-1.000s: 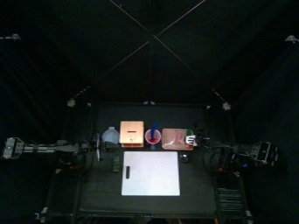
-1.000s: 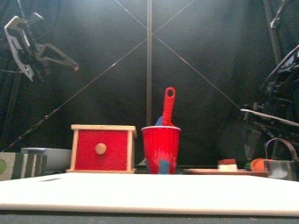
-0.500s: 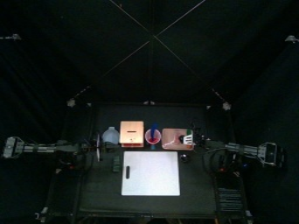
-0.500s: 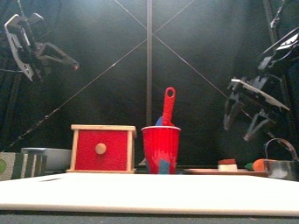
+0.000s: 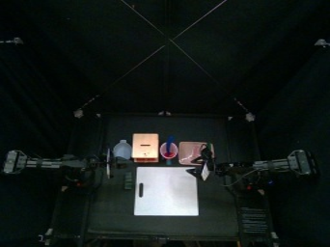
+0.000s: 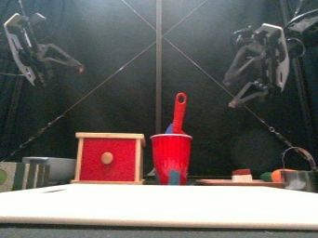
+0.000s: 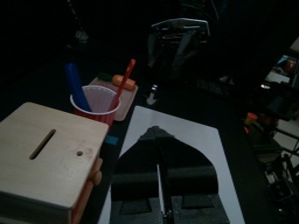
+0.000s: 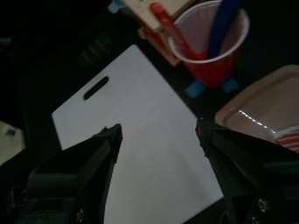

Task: Put carrot onto plate

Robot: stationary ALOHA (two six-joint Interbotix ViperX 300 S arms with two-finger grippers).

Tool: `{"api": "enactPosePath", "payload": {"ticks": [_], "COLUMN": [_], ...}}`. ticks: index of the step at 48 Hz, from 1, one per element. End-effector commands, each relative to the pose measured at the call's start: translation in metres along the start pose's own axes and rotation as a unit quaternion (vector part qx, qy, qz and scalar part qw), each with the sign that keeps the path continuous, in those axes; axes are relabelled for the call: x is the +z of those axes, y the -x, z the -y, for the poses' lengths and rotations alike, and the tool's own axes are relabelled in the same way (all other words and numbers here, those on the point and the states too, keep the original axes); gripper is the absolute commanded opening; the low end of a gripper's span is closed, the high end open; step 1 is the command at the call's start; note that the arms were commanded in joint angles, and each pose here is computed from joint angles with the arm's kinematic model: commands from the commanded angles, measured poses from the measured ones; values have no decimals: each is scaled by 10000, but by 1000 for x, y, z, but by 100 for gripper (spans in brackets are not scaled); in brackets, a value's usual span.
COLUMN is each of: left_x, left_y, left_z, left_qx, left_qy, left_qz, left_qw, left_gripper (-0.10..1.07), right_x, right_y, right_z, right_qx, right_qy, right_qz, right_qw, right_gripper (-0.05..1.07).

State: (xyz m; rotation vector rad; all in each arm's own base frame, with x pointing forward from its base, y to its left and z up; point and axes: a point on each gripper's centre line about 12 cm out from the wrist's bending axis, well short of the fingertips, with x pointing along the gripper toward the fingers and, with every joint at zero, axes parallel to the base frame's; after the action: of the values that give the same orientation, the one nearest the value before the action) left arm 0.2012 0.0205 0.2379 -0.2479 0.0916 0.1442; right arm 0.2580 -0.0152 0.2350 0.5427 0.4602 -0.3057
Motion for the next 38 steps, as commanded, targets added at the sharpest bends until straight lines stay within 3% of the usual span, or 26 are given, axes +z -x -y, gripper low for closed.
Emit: {"api": "enactPosePath", "payload": {"ticks": [1, 16, 38], "left_x": [11, 6, 9], "left_y": [-3, -2, -2], "left_z": [3, 1, 11], "left_qx": [-30, 2, -199], "left_qy": [51, 55, 251], "left_qz": [153, 98, 98], "left_qw": [9999, 9999, 9994], "left_gripper": [15, 15, 15], "right_x": [10, 5, 6], "right_y": [-4, -28, -31], "right_z": [-13, -18, -26], "right_qx": [152, 38, 231], "right_qy": [51, 174, 151], "right_qz": [59, -212, -220], "right_qw": [9999, 9996, 9994], "right_gripper": [98, 98, 98]}}
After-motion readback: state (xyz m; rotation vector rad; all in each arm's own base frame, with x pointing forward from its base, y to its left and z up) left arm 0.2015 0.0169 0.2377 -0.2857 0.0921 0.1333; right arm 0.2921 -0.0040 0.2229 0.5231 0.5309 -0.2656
